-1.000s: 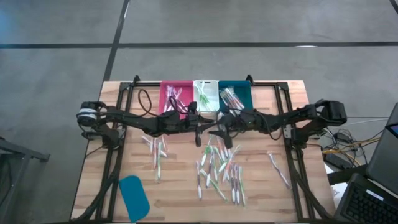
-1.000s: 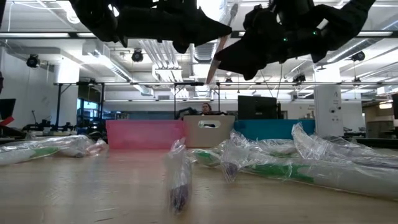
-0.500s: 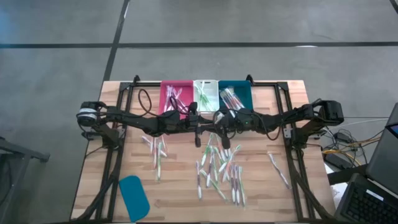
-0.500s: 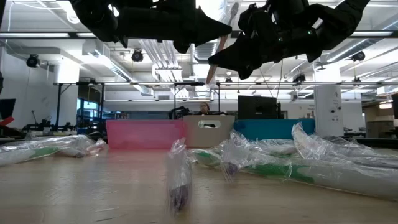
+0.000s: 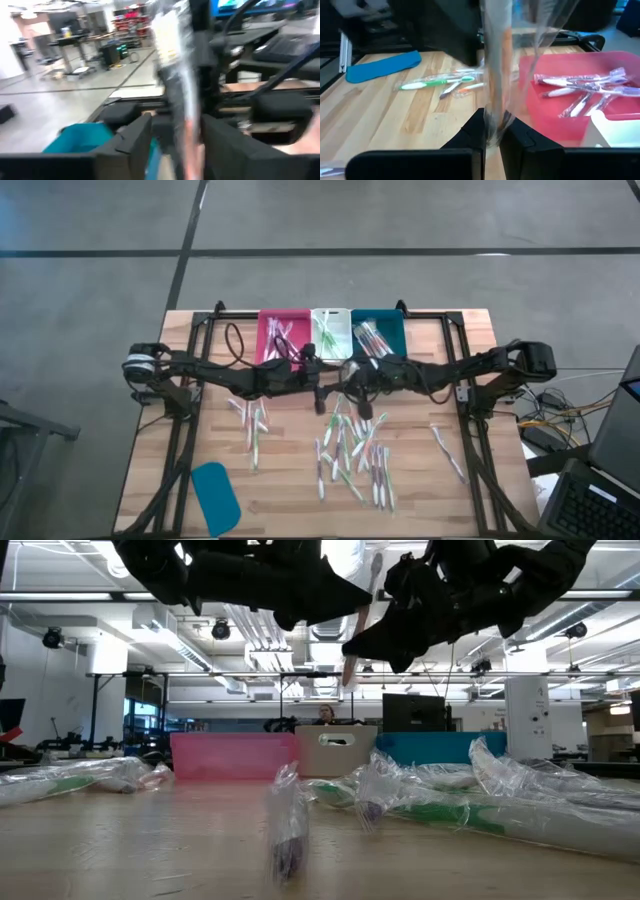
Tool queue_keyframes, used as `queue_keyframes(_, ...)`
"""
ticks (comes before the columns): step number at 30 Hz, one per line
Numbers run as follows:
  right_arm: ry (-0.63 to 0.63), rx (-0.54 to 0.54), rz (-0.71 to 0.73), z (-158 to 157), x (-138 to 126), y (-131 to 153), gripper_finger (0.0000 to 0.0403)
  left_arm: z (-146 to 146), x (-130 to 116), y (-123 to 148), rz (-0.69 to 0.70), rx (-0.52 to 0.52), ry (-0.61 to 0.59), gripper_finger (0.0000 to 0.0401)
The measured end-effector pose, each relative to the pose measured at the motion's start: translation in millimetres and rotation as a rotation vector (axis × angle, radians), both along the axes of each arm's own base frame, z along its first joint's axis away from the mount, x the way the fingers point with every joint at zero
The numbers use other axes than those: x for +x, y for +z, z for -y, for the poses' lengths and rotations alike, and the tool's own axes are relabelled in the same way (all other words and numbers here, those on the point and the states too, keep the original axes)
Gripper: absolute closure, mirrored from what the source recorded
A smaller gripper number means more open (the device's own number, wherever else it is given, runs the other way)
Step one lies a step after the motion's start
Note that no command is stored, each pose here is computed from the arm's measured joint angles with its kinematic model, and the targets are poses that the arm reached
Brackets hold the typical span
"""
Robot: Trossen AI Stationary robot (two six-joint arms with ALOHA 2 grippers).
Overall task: Pick & Place Toothbrushes
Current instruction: Put the orange toothbrush into the blue bin
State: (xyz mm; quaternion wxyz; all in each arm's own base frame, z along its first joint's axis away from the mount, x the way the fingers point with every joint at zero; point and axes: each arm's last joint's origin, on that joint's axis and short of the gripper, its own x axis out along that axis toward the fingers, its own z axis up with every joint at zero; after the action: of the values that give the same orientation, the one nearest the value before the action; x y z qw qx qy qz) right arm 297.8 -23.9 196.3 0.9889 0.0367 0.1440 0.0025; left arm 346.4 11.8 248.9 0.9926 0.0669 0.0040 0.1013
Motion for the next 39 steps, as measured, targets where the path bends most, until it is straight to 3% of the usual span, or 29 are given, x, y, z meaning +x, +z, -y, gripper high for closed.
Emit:
queue_keyframes(5,-0.098,-0.039,-0.077,3,-13,13,0.0379,-3,-7,3,-0.069,0.049,0.119,0.0177)
queue_keyframes(11,-0.297,-0.104,-0.292,19,-31,48,0.0379,-6,-18,15,-0.086,0.053,0.216,0.0171)
queue_keyframes(22,-0.567,0.045,-0.591,75,-41,98,0.0379,-8,-37,24,-0.172,0.032,0.304,0.0174)
queue_keyframes(30,-0.648,0.151,-0.760,120,-35,100,0.0373,-8,-52,30,-0.221,-0.050,0.323,0.0174)
queue_keyframes(39,-0.637,0.334,-0.998,155,-32,61,0.0371,-7,-57,30,-0.252,-0.066,0.327,0.0174)
